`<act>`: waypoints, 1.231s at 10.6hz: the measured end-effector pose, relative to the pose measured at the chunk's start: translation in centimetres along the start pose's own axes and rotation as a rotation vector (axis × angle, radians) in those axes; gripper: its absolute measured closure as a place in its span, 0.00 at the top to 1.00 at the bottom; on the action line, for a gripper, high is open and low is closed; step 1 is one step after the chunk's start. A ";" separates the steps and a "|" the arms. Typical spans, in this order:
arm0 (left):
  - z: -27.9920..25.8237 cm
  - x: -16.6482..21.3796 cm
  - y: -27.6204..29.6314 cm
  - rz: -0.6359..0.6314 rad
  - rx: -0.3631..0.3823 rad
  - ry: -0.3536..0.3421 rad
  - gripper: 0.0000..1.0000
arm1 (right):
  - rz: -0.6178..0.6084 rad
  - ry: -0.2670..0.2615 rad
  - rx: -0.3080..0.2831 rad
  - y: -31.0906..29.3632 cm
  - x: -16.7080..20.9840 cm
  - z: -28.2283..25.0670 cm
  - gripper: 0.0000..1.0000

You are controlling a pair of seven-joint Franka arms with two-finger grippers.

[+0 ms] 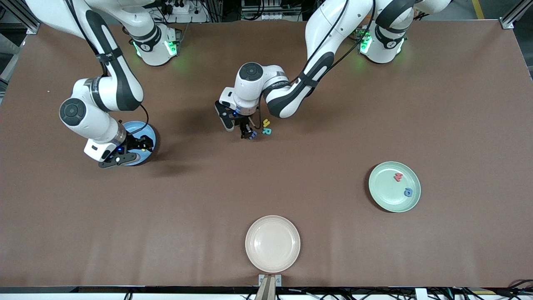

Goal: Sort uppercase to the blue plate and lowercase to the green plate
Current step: 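Release the q on the blue plate while the left gripper grasps E, then carry the blue E to the green plate and release it with the left gripper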

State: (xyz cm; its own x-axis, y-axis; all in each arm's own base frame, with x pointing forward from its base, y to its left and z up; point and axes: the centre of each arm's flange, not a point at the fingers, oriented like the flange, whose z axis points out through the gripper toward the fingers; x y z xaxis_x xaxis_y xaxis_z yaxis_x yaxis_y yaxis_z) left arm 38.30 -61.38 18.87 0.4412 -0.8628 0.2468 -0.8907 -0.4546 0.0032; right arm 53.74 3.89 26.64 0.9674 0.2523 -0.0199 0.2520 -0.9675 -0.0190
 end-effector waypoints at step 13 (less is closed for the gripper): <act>1.5 -0.7 0.1 0.002 -0.008 -0.021 0.26 | 0.003 0.018 -0.005 0.9 0.1 -0.3 0.90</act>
State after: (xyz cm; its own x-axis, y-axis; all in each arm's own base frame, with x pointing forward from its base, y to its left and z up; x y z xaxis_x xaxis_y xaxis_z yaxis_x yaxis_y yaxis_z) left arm 38.07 -61.16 17.23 0.4418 -0.8681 0.2262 -0.8922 -0.4514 0.0100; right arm 54.04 3.08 26.87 0.9684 0.2495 -0.0020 0.2494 -0.9683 -0.0142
